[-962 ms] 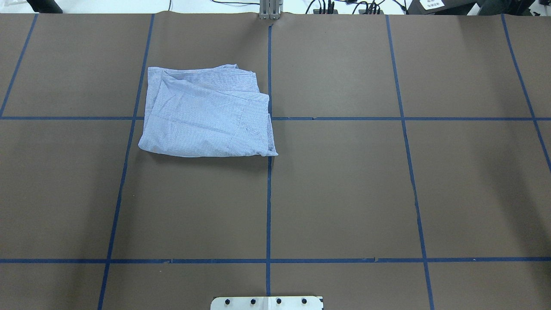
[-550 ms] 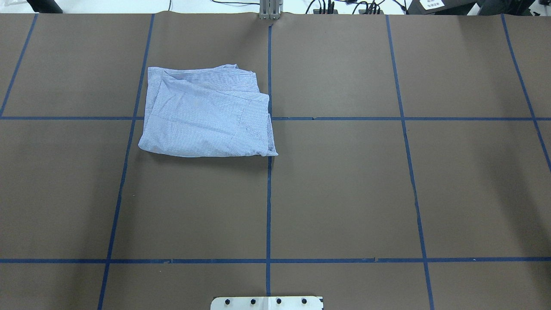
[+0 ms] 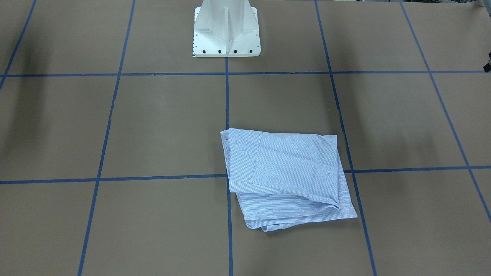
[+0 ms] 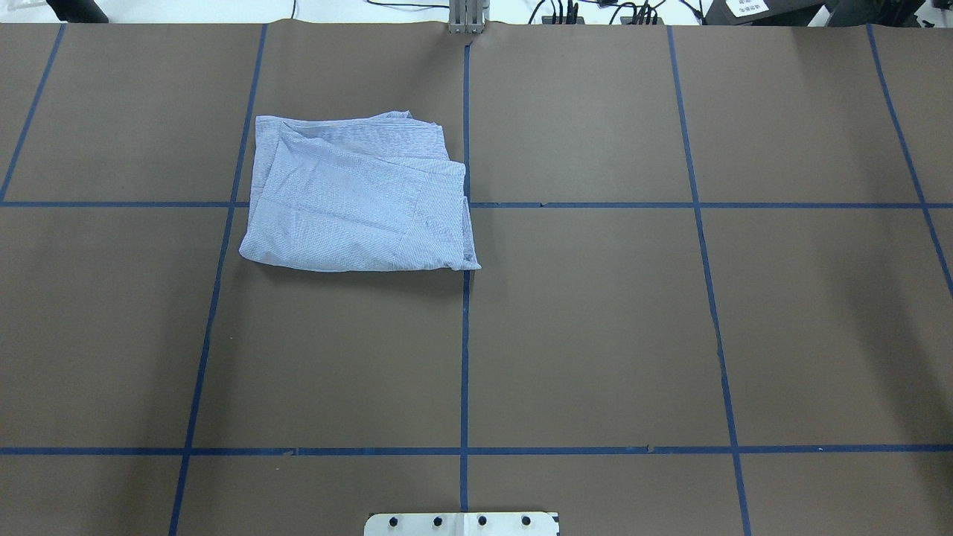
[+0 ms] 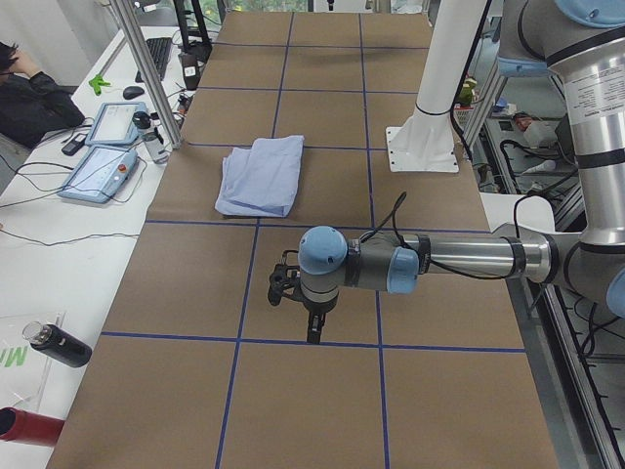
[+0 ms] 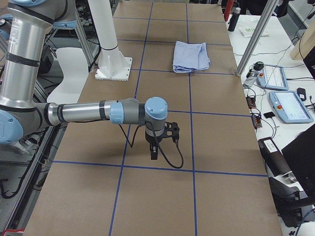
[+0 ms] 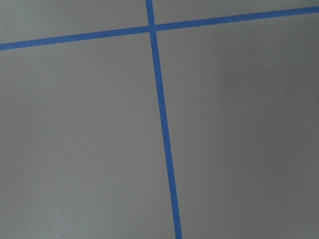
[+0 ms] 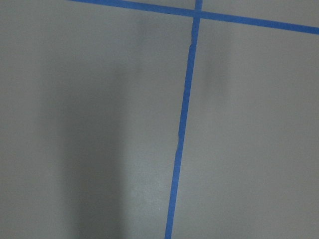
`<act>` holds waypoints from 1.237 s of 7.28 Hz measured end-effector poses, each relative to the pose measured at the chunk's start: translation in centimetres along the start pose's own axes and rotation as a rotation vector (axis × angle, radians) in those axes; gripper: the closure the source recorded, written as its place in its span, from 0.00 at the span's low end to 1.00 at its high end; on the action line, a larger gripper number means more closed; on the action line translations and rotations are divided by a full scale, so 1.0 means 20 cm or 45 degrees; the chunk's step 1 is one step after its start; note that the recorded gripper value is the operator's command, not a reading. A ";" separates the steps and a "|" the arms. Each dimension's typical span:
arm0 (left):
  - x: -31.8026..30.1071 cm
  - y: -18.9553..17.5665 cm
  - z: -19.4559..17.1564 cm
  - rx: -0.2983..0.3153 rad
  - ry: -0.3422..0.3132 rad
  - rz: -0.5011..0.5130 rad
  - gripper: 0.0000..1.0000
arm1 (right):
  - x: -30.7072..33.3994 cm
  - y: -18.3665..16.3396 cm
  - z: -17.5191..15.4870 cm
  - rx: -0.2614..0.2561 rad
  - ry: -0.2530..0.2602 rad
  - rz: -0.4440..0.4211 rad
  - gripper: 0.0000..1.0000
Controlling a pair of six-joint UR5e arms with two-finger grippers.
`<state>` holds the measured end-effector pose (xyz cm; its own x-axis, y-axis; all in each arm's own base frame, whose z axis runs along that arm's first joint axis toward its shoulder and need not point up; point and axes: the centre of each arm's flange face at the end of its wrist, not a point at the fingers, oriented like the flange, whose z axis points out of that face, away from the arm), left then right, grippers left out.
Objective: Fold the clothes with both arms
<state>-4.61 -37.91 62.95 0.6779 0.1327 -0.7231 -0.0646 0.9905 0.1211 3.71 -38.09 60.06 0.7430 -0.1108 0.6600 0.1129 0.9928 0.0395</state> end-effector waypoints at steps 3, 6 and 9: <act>0.00 0.00 0.00 0.000 0.000 0.002 0.00 | 0.00 0.00 -0.01 0.004 0.000 0.001 0.00; 0.01 0.00 -0.01 0.004 0.001 0.006 0.00 | 0.01 0.01 -0.02 0.011 -0.003 0.009 0.00; 0.02 -0.01 -0.02 0.008 0.000 0.010 0.00 | 0.02 0.01 -0.02 0.012 -0.003 0.010 0.00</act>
